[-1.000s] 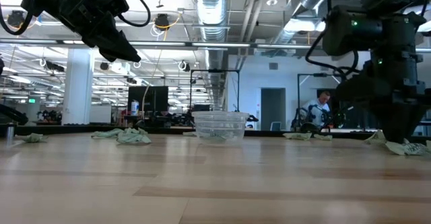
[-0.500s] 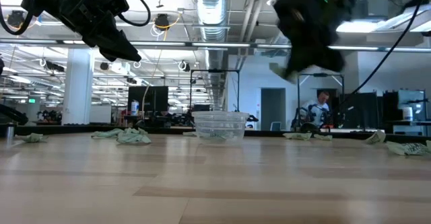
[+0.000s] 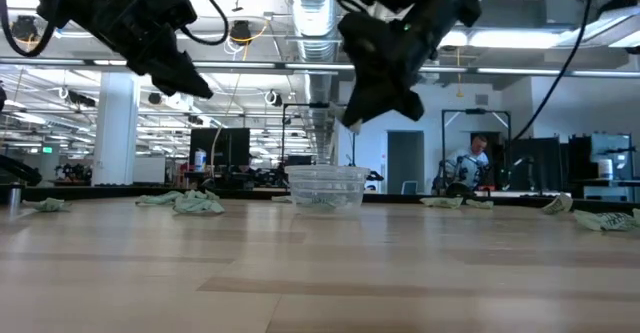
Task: Pick and place Stevia / Truvia into bins
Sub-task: Put the green stevia packet into the transparent container
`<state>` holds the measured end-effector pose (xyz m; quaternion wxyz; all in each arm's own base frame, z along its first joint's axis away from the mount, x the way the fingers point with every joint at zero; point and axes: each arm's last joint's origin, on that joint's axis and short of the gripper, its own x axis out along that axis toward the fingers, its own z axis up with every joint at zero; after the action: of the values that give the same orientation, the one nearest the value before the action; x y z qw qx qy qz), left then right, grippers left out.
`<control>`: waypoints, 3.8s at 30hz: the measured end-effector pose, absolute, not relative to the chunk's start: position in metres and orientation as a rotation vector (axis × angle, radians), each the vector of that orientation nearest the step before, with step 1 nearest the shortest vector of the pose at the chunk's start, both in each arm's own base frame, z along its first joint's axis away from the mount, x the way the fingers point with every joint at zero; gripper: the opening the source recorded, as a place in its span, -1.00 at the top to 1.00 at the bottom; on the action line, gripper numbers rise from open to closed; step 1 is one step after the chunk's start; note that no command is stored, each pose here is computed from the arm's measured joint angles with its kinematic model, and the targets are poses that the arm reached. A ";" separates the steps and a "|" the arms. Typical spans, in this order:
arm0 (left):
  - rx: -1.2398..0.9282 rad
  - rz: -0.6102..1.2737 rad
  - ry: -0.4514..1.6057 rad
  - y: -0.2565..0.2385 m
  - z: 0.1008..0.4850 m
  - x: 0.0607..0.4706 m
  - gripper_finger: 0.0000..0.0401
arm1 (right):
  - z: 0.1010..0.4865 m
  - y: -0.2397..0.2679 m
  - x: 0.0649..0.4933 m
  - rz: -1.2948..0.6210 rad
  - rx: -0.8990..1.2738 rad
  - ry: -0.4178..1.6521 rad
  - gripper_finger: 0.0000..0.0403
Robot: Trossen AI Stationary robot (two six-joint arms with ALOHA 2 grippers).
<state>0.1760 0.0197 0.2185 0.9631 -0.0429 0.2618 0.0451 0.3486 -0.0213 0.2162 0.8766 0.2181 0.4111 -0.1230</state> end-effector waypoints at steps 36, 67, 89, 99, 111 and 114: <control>-0.110 0.097 0.578 0.020 0.211 0.181 0.40 | 0.202 0.086 0.246 -0.404 0.424 1.549 0.38; -0.110 0.097 0.578 0.020 0.211 0.181 0.40 | 0.137 0.080 0.217 -0.438 0.479 1.529 0.38; -0.109 0.097 0.576 0.020 0.211 0.181 0.40 | 0.161 0.069 0.246 -0.383 0.472 1.417 0.98; -0.103 0.095 0.577 0.020 0.211 0.181 0.40 | 0.234 0.036 0.317 -0.321 0.291 0.864 0.97; -0.093 0.093 0.577 0.020 0.211 0.181 0.40 | 0.223 -0.005 0.335 -0.342 0.290 0.687 0.89; -0.093 0.093 0.576 0.020 0.211 0.181 0.40 | 0.212 -0.005 0.337 -0.336 0.277 0.684 0.86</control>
<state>0.1811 0.0203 0.2112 0.9567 -0.0459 0.2837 0.0456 0.3374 -0.0048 0.2117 0.9190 0.1347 0.3327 -0.1634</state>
